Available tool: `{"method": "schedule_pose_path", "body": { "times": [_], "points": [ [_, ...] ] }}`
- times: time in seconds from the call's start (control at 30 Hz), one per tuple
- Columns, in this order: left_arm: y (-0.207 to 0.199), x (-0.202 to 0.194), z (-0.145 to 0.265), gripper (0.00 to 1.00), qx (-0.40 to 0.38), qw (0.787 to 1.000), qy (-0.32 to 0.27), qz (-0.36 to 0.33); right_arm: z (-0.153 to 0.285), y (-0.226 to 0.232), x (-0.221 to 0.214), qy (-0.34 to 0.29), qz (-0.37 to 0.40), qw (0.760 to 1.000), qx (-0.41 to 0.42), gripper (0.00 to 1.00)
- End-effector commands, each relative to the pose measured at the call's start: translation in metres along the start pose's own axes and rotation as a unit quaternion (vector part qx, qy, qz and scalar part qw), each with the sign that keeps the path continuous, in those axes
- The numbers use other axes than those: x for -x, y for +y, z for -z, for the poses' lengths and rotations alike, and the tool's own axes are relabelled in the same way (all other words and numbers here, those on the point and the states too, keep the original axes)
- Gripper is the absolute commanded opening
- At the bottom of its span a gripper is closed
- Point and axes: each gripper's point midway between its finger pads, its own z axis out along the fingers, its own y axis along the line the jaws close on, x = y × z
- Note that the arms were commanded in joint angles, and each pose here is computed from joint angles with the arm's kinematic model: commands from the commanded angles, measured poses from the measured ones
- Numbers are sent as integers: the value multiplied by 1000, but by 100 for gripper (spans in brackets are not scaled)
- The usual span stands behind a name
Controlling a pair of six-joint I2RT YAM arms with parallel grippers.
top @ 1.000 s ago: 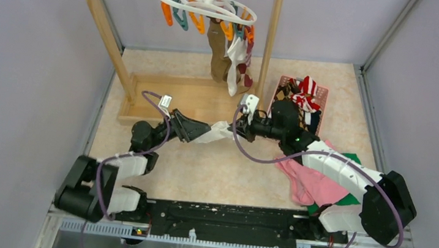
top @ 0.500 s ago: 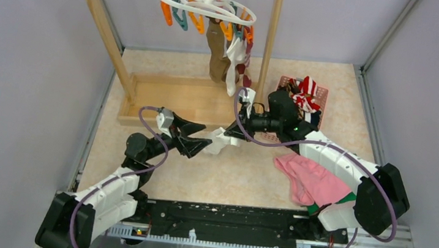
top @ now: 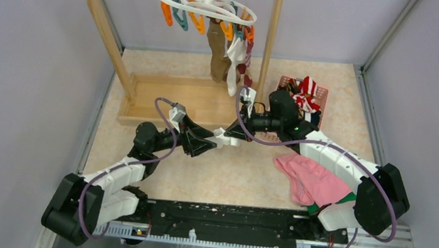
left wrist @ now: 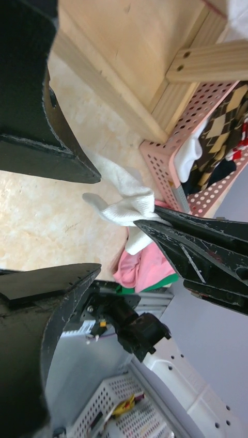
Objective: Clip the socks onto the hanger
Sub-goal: Pick up the sock from the bin.
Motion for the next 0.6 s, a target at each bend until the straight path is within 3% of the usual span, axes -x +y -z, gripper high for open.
{"method": "schedule_pose_path", "body": {
  "times": [0.0, 0.2, 0.4, 0.47, 0.57],
  "points": [
    [-11, 12, -11, 66, -41, 999, 15, 23, 4, -2, 25, -30, 17, 999, 3, 0],
    [-7, 11, -19, 69, -51, 996, 34, 62, 1, -2, 24, -29, 15, 999, 10, 0],
    [-5, 4, -23, 64, -62, 992, 52, 92, 0, -2, 24, -30, 1, 999, 13, 0],
    [-7, 2, -24, 54, -69, 991, 56, 97, -2, -2, 25, -31, -1, 999, 16, 0],
    [-9, 1, -26, 27, -76, 990, 61, 104, -3, -3, 26, -32, -2, 999, 19, 0]
  ]
}}
